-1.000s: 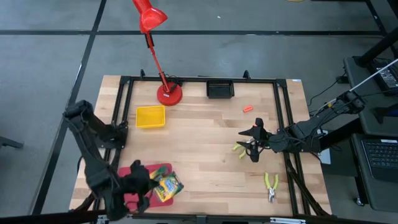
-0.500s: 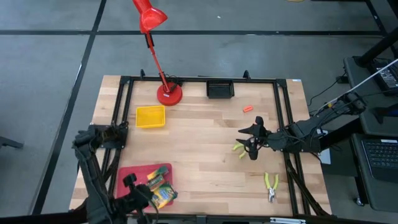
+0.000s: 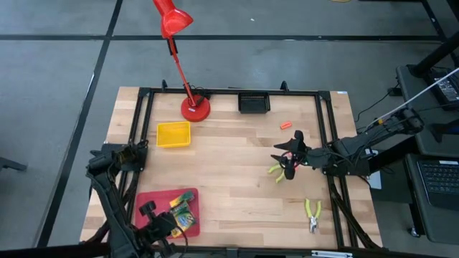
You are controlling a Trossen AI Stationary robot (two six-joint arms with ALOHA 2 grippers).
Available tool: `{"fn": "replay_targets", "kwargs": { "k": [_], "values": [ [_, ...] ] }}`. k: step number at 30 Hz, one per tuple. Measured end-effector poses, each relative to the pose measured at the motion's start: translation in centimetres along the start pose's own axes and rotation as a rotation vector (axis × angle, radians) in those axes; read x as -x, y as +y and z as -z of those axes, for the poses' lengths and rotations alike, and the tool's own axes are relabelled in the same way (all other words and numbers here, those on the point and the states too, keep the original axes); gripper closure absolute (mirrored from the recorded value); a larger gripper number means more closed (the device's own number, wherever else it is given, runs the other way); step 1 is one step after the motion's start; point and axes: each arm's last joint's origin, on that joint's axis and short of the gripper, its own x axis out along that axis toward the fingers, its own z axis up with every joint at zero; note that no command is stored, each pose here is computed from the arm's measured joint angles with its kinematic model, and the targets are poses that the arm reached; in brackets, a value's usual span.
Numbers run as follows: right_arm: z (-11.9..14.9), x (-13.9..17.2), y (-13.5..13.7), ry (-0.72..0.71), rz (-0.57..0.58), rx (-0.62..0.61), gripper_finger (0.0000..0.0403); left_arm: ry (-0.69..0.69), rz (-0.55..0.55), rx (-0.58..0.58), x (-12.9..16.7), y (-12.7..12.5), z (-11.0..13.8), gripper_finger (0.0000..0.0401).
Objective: Pick & Place School Supplies
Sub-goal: Put the crayon box into the pink bin
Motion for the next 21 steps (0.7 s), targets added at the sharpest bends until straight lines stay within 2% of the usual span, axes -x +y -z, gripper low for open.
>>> {"fn": "replay_targets", "kwargs": {
  "k": [21],
  "values": [
    [0.0, 0.0, 0.0, -0.006, 0.007, 0.019, 0.0195, -0.052, -0.012, -0.081, -0.5, -0.6, 1.3, 0.0400]
  ]
}}
